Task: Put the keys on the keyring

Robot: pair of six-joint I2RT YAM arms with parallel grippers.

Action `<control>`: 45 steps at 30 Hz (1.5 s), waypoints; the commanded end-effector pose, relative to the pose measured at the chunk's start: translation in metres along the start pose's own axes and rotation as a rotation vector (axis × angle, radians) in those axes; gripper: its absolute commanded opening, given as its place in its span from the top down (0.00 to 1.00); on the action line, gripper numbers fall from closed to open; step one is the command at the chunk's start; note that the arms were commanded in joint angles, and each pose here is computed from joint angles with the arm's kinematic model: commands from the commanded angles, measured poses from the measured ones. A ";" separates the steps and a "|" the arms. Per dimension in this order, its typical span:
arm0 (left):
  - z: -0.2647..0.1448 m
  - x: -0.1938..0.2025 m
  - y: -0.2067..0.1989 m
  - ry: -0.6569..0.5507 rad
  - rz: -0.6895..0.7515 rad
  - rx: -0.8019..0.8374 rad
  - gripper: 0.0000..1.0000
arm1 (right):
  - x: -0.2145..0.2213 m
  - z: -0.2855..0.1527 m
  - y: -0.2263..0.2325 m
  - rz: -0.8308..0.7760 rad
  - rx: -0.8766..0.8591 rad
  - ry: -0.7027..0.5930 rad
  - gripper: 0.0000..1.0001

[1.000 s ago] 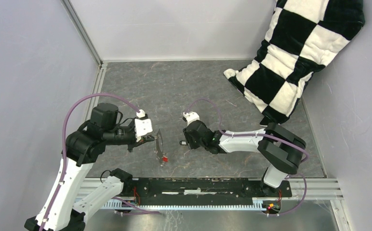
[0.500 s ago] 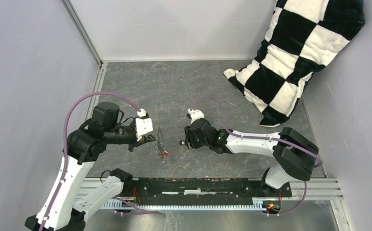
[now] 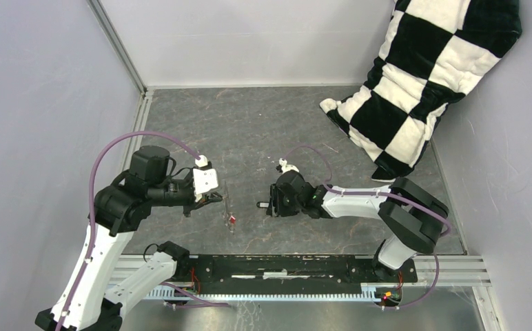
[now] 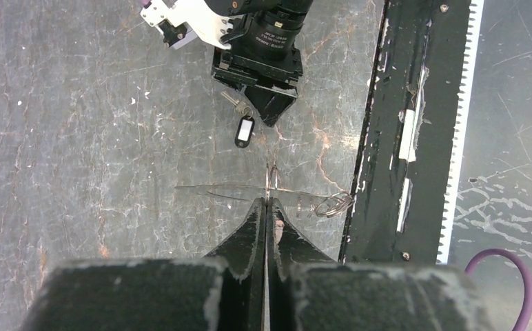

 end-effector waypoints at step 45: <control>-0.008 -0.013 0.006 -0.036 0.074 -0.041 0.98 | -0.048 0.009 -0.049 -0.137 0.225 -0.118 0.67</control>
Point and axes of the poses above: each gripper's point midway between its finger pads, its own z axis out along the fingers, its own y axis along the line the jaws close on, x = y × z, the point moved 1 cm from there along -z, back along the fingers, and after that the axes turned 8 degrees about z, right-handed, at the moved point
